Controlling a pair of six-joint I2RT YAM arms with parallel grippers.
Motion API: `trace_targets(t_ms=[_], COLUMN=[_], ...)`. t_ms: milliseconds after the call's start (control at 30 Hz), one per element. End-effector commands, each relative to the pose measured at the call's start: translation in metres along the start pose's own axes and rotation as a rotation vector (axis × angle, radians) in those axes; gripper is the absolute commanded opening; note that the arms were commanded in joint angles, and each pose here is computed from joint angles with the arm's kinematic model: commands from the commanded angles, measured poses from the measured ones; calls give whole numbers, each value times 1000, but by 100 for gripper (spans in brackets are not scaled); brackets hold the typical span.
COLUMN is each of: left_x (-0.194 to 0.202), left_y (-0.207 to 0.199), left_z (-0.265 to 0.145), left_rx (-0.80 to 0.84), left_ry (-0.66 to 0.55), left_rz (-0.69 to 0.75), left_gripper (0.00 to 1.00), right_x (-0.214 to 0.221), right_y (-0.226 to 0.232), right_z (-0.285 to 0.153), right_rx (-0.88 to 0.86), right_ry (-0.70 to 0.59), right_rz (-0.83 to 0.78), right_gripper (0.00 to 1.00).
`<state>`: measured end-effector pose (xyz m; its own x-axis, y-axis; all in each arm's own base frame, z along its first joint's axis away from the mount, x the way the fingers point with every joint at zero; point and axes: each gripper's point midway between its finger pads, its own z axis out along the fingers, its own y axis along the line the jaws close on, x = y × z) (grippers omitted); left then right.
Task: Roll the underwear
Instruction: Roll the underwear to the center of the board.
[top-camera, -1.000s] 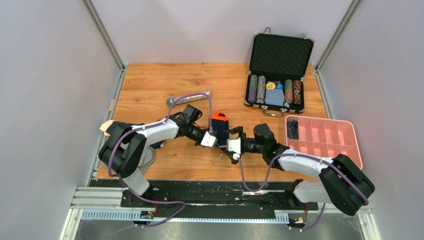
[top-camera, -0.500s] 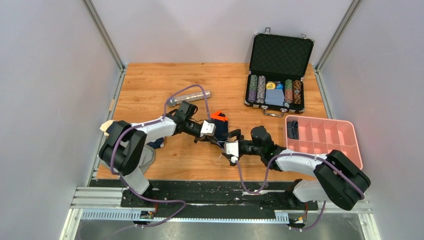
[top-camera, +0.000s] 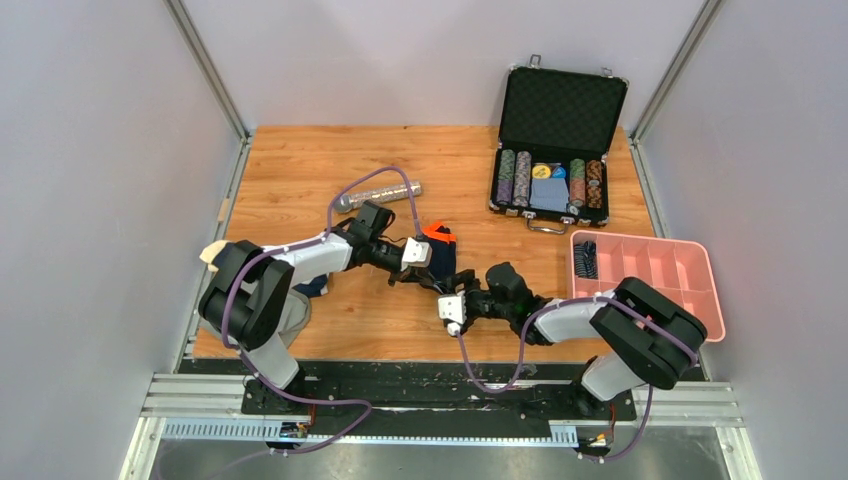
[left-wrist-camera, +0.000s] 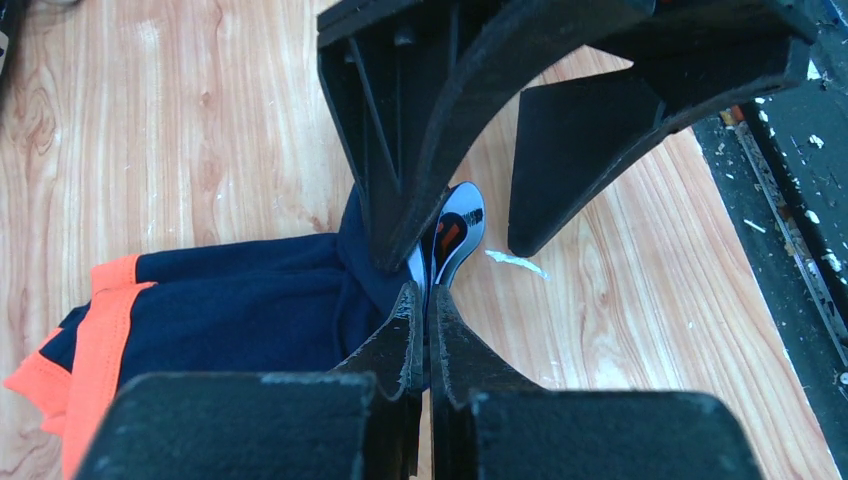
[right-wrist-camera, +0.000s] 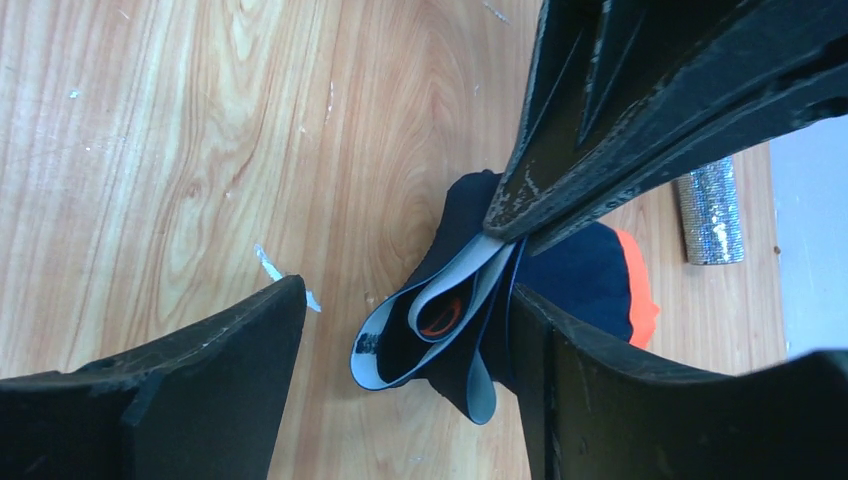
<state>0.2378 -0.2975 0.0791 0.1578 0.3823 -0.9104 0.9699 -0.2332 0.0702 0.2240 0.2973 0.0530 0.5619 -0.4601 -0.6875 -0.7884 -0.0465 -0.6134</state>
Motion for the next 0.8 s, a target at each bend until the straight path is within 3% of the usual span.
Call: trace_targets(t_ms=[0, 133, 300, 467, 600, 667, 700, 733, 767], left_x=[-11, -9, -8, -5, -2, -1, 3, -3, 6], left_y=[4, 6, 6, 4, 3, 4, 2, 7, 0], left_z=[-1, -2, -4, -5, -10, -13, -15, -17, -17], left_rx=[4, 0, -1, 0, -7, -25, -37, -67, -85], left_ry=[-43, -44, -44, -38, -23, -15, -3, -12, 0], left_rz=[2, -4, -15, -31, -59, -78, -114, -93, -119], left_gripper=[0, 0, 0, 0, 0, 12, 33, 43, 61], right_x=[-2, 1, 8, 11, 8, 2, -2, -6, -9], right_y=[-23, -27, -30, -27, -22, -14, -8, -4, 2], right_z=[5, 5, 6, 5, -2, -8, -10, -13, -15], right_rx=[89, 104, 98, 78, 14, -45, -83, -106, -130], right_ry=[20, 48, 102, 123, 125, 99, 74, 52, 38], right_rz=[-37, -18, 37, 65, 130, 156, 154, 151, 153], right_gripper=[69, 56, 23, 11, 8, 1, 0, 0, 0])
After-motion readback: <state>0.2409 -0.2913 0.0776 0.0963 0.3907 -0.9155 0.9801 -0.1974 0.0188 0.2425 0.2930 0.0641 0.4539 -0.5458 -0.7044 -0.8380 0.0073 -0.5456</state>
